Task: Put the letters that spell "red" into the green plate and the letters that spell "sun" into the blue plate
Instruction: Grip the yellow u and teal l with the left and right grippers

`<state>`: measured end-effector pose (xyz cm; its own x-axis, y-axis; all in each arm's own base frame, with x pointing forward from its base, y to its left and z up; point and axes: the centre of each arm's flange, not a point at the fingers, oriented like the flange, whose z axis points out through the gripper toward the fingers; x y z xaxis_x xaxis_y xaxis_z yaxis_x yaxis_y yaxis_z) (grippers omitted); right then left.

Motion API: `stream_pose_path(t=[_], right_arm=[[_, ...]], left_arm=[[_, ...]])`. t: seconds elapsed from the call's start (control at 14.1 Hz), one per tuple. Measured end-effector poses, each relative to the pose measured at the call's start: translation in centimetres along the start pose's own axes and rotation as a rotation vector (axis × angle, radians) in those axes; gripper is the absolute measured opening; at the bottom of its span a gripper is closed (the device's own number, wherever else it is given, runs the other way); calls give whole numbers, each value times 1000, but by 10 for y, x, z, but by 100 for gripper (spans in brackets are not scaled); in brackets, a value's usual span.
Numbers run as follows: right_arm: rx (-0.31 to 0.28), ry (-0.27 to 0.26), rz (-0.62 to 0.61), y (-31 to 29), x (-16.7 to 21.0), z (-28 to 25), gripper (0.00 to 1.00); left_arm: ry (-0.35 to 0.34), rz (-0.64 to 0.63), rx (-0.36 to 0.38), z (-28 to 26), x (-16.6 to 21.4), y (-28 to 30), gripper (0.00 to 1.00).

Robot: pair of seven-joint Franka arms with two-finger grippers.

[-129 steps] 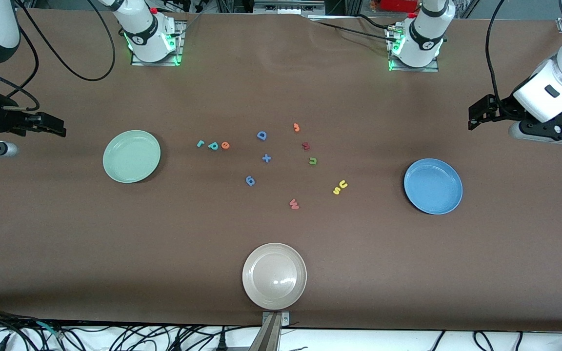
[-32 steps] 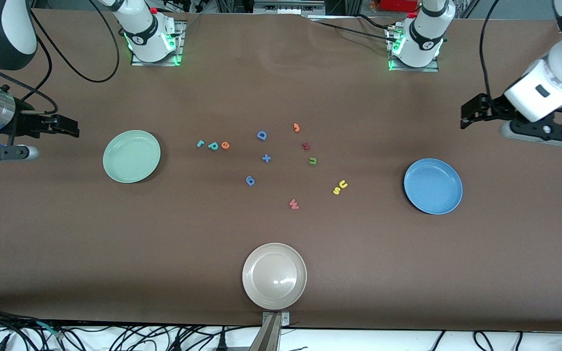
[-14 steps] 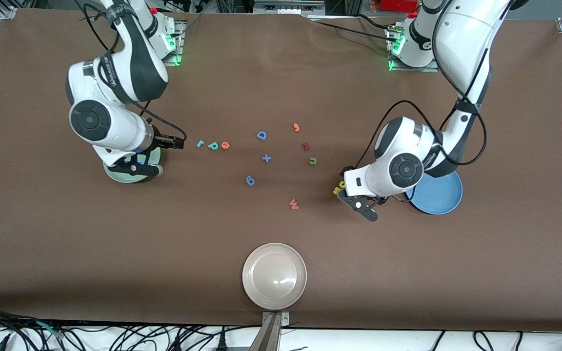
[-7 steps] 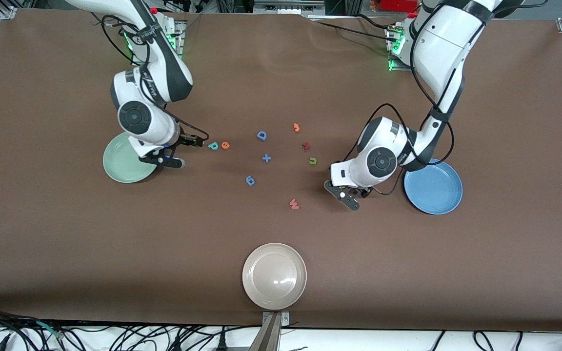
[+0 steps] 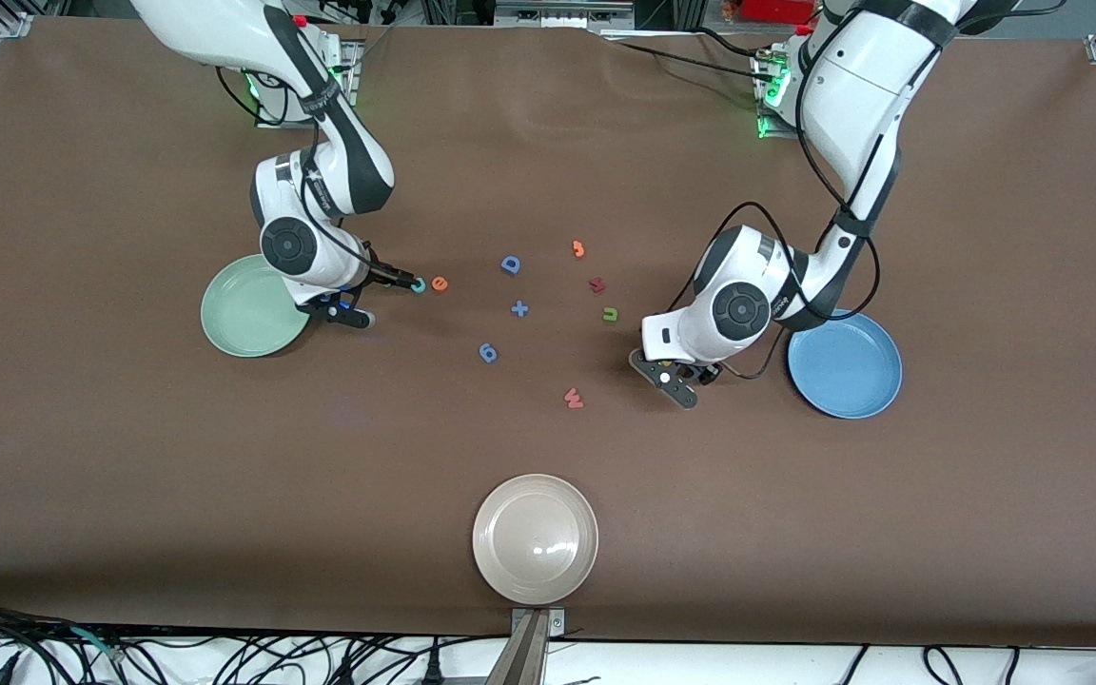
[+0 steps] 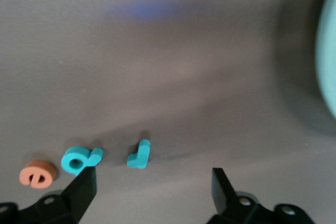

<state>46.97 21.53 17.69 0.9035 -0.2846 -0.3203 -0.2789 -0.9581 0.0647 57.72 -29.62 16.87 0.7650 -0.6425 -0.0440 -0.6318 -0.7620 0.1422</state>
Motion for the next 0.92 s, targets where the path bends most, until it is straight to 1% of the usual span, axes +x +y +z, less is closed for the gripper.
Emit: stream_pose_path(t=[0.14,0.21,0.28,0.35,0.42,0.49,0.57,0.64,0.71,0.78,0.85,0.92], right_arm=[[0,-7,6,0,1,6,95],[0,-8,6,0,1,7,93],[0,-7,6,0,1,6,93],[1,-7,5,-1,1,6,88],[2,-7,1,-3,0,6,81],[2,-7,-5,-5,-2,6,81],[2,-8,-11,-8,-4,6,74],[2,-9,-15,-9,-5,7,63],[2,-9,-16,-10,-6,7,63],[4,-7,-19,-10,-6,7,60],[6,-3,-27,-10,-5,6,60],[7,-1,-34,-11,-5,6,55]], left_arm=[[-4,33,24,1,1,5,89],[-6,39,27,1,1,6,89],[-8,39,27,2,1,6,89],[-10,39,26,3,0,6,89],[-10,40,27,3,0,6,89],[-11,41,28,3,0,6,85],[-11,42,31,3,-1,5,77],[-12,41,32,3,-1,4,64],[-13,43,31,3,-1,5,53],[-14,48,29,1,-1,9,42],[-16,52,29,0,0,11,33],[-19,53,29,0,-1,12,30]])
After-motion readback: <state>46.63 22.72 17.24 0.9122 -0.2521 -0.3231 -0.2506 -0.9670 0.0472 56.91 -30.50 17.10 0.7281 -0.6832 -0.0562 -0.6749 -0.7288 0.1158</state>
